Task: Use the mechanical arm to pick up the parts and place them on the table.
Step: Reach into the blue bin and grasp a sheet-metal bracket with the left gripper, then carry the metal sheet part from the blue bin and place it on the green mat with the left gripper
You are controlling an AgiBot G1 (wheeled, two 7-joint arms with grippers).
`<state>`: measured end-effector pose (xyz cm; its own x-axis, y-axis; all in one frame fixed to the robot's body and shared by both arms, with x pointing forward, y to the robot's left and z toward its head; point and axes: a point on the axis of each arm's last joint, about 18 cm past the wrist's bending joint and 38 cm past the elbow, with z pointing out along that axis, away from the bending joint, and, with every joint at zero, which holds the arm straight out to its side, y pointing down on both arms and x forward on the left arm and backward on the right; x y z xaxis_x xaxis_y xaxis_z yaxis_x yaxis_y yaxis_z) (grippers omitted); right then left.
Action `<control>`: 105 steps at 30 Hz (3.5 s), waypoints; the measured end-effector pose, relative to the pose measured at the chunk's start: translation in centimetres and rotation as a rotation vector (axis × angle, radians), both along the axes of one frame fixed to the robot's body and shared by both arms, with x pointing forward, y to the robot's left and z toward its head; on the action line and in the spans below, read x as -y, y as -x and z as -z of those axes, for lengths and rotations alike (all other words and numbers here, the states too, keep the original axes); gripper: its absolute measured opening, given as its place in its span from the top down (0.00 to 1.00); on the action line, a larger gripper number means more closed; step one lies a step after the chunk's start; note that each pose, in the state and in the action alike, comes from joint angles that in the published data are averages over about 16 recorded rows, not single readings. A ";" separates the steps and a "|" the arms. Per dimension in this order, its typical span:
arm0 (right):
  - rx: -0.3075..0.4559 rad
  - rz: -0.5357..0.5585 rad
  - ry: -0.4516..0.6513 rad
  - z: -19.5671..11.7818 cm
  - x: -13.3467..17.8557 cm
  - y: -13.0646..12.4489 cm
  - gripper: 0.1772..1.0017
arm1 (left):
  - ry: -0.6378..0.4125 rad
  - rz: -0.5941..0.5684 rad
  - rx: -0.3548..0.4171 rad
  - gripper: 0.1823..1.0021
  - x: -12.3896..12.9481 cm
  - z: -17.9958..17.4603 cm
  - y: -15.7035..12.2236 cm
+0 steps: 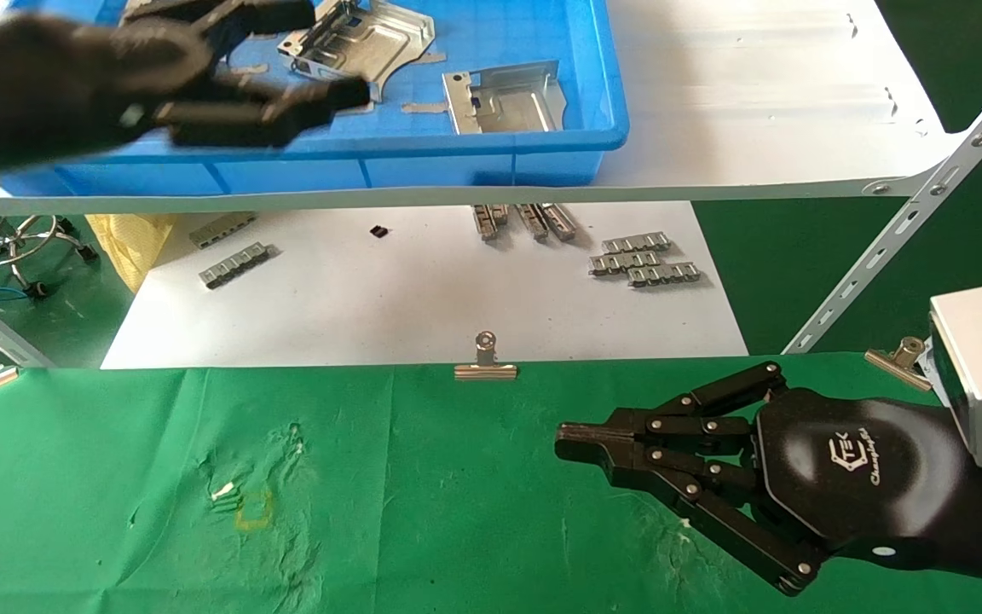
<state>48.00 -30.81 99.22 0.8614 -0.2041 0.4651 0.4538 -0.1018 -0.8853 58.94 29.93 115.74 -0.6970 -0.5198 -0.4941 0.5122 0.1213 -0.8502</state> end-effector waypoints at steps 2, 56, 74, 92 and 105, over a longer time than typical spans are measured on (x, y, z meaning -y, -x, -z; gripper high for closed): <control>0.000 0.000 0.000 0.0 0.0 0.0 0.98 | 0.016 -0.043 -0.017 0.00 0.3 -1.3 -1.6; 0.000 0.000 0.000 0.0 0.0 0.0 0.25 | 0.192 -0.426 -0.109 0.71 0.7 -4.0 -11.6; 0.000 0.000 0.000 0.0 0.0 0.0 0.01 | 0.202 -0.293 -0.085 0.89 0.2 -4.9 -9.0; 0.000 0.000 0.000 0.0 0.0 0.0 0.00 | 0.012 0.083 0.073 0.89 -0.8 -3.2 0.1; 0.000 0.000 0.000 0.0 0.0 0.0 0.00 | -0.156 0.147 0.147 0.89 -3.9 3.4 5.5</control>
<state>48.00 -30.81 99.22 0.8614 -0.2041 0.4651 0.4538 -0.1018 -0.8853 53.47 33.85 112.31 -0.6740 -0.3280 -0.6619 0.6507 0.1606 -0.7422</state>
